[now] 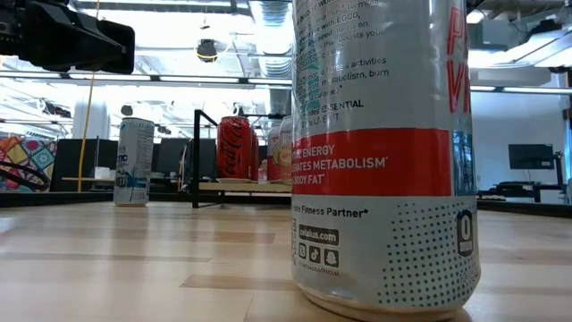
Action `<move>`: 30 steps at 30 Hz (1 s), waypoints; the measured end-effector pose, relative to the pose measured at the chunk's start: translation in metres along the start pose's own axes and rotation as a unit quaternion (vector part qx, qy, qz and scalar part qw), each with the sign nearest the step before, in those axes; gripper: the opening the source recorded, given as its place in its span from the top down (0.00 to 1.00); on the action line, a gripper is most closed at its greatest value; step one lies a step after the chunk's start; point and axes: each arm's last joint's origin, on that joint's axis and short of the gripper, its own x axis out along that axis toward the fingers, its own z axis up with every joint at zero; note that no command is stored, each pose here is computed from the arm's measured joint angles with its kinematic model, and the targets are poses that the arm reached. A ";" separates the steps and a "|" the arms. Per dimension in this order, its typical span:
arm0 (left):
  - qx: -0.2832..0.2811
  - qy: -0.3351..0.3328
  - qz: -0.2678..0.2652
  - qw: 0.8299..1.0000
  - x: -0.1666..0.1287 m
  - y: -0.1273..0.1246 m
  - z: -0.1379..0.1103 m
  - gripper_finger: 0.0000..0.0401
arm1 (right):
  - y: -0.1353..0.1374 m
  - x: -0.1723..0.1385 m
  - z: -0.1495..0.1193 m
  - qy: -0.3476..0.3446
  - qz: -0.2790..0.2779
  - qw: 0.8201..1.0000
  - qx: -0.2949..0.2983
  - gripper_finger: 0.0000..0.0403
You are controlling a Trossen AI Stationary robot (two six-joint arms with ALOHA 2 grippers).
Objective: Place canned beverage on shelf
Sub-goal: Put the pink white soda can on the shelf and align with other pink white soda cans
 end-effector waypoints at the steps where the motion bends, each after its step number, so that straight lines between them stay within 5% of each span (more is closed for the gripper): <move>1: 0.000 -0.001 0.000 1.000 0.000 0.000 0.000 1.00 | 0.000 0.000 0.001 -0.004 0.001 1.000 0.003 0.96; 30: 0.009 -0.004 0.001 1.000 0.000 0.000 0.001 1.00 | -0.013 0.012 0.016 -0.031 0.051 0.998 -0.006 0.96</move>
